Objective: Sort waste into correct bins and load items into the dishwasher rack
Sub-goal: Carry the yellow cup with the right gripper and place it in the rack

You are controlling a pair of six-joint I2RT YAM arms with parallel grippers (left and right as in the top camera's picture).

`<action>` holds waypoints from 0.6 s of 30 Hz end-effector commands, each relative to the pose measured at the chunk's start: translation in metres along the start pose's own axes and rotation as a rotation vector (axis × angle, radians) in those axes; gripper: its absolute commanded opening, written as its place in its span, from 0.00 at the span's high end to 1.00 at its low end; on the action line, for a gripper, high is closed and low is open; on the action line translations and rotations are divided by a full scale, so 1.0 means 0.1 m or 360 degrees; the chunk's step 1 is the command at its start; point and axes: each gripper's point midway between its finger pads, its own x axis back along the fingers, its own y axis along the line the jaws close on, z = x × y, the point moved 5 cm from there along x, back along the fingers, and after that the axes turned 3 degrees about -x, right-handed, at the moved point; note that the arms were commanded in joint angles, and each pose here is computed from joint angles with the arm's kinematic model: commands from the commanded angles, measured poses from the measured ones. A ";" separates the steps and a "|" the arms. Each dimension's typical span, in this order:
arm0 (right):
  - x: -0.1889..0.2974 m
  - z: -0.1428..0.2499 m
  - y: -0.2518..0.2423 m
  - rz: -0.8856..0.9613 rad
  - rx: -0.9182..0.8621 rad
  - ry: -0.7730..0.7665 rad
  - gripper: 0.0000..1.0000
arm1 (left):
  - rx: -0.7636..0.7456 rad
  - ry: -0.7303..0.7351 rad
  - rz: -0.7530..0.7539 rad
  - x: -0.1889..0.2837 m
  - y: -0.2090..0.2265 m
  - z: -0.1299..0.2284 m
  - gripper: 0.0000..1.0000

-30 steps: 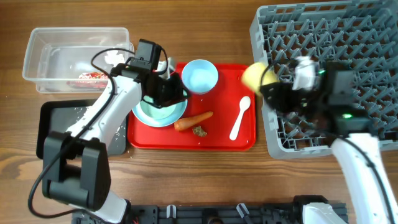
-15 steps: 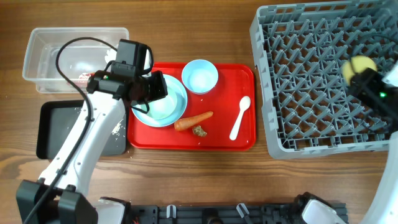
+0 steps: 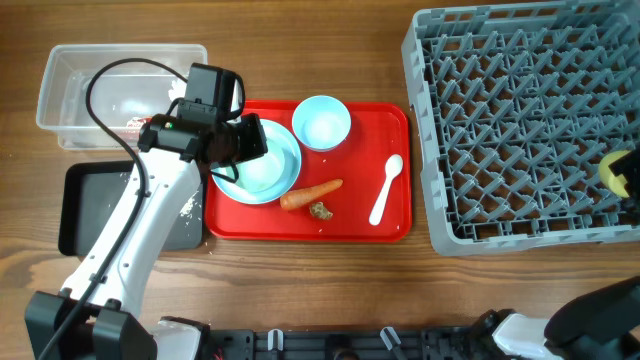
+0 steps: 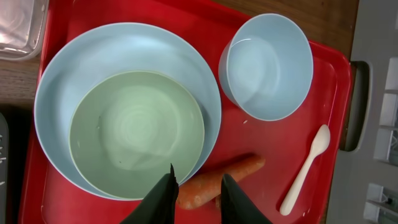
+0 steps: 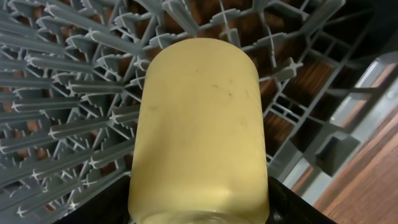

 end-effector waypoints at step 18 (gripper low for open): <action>0.00 -0.09 0.38 -0.0463 0.0032 0.0021 0.00 | -0.0032 -0.0040 -0.0013 0.06 0.01 -0.04 0.75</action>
